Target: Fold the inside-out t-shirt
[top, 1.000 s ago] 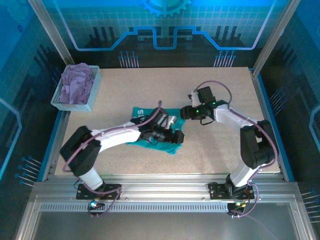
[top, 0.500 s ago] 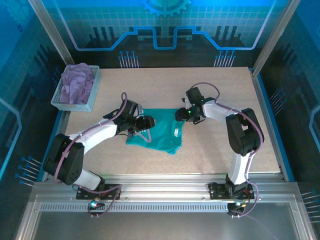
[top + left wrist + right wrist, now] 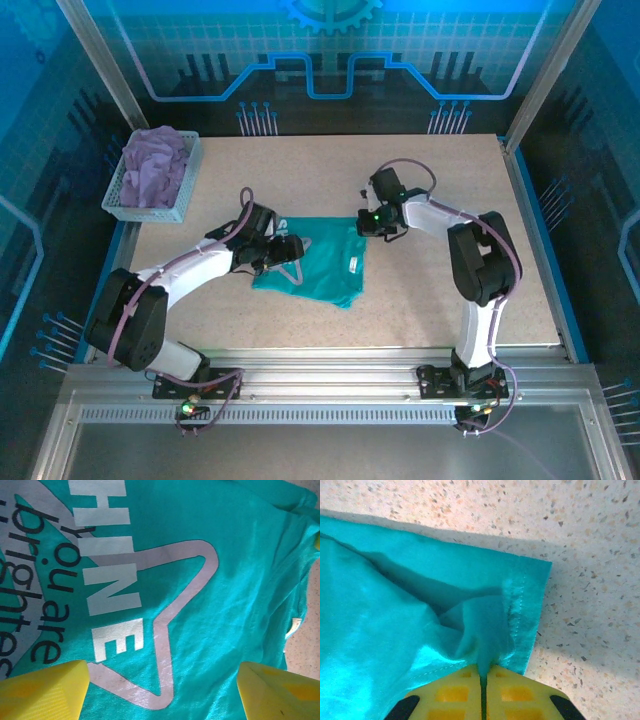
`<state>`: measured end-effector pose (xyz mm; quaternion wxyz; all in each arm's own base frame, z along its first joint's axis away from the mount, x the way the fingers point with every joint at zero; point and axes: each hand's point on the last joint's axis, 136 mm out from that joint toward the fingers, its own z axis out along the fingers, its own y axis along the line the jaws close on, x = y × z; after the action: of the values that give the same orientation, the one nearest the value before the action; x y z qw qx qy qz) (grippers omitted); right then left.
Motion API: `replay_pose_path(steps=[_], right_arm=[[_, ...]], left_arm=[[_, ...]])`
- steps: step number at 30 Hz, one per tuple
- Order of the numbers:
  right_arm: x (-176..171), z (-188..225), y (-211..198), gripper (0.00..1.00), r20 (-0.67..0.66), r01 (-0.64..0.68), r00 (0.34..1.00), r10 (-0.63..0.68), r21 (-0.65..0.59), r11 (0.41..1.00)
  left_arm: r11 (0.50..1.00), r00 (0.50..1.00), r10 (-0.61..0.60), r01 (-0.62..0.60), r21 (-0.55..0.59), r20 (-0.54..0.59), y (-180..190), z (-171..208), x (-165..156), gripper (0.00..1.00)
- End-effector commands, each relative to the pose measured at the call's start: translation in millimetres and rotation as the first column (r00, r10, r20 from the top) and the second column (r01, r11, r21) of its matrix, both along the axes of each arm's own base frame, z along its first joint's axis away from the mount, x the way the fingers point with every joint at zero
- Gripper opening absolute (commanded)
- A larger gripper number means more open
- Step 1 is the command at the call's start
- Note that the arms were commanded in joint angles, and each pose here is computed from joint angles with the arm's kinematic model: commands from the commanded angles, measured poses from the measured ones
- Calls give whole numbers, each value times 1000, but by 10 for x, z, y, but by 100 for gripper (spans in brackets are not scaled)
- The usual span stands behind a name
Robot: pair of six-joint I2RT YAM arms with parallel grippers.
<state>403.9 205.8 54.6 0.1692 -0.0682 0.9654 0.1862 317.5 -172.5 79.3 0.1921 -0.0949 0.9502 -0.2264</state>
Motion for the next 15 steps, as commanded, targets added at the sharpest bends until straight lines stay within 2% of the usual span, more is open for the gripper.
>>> replay_pose_path(steps=[1, 6, 10, 13, 15], right_arm=[[28, 445, 128, 5, 70, -52, 996, 49, 47, 998], [123, 606, 157, 0, 104, -74, 992, 70, 40, 996], [283, 498, 132, 0, 87, -72, 994, 69, 24, 997], [410, 252, 61, 7, 33, -52, 998, 53, -8, 999], [447, 81, -21, 20, -8, -35, 999, 34, -37, 999]], left_arm=[[999, 1000, 1, -1, 37, 1, 113, -16, -43, 78], [998, 1000, 0, -1, 57, 12, 155, 16, -40, 78], [998, 1000, -2, 1, 64, 18, 170, 30, -34, 78], [998, 1000, -6, 5, 57, 19, 151, 32, -23, 78], [999, 1000, -12, 11, 51, 18, 126, 44, -1, 79]])
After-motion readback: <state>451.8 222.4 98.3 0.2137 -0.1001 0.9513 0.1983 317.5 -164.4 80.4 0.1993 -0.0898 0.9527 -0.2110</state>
